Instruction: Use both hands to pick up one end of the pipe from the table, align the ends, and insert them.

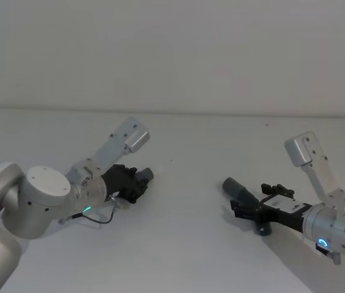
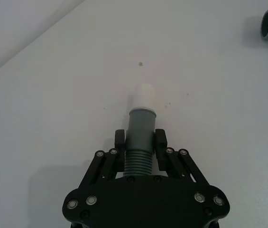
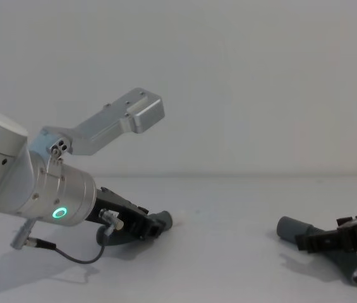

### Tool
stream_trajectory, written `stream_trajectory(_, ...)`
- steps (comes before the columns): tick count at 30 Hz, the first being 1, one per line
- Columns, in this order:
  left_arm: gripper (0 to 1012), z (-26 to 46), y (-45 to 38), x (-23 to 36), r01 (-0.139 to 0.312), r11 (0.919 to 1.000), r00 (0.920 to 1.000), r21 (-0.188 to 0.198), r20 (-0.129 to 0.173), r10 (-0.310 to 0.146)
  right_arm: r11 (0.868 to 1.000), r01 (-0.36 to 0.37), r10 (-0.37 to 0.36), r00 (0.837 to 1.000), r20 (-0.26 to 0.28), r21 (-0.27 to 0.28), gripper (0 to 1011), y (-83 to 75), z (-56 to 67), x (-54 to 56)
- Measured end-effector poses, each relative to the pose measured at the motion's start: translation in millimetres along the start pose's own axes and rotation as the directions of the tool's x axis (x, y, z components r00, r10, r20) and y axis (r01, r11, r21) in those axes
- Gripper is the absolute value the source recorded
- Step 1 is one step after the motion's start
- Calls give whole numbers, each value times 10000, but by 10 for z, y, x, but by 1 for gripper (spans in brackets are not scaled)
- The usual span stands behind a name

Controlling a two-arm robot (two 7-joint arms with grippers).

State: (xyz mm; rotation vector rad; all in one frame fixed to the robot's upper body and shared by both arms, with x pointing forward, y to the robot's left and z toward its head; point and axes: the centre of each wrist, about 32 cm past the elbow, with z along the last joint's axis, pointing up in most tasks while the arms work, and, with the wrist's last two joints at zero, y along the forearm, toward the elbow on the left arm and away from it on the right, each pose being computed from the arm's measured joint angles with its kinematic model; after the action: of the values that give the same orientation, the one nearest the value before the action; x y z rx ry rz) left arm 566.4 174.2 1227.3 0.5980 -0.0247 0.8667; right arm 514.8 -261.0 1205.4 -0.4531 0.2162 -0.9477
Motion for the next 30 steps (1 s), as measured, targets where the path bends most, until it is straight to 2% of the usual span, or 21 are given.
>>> stream_trajectory(30, 360, 0, 0, 0, -1, 10000, 10000, 1, 0, 1, 9996, -63, 58, 9999, -149, -288, 1000, 48, 0, 20)
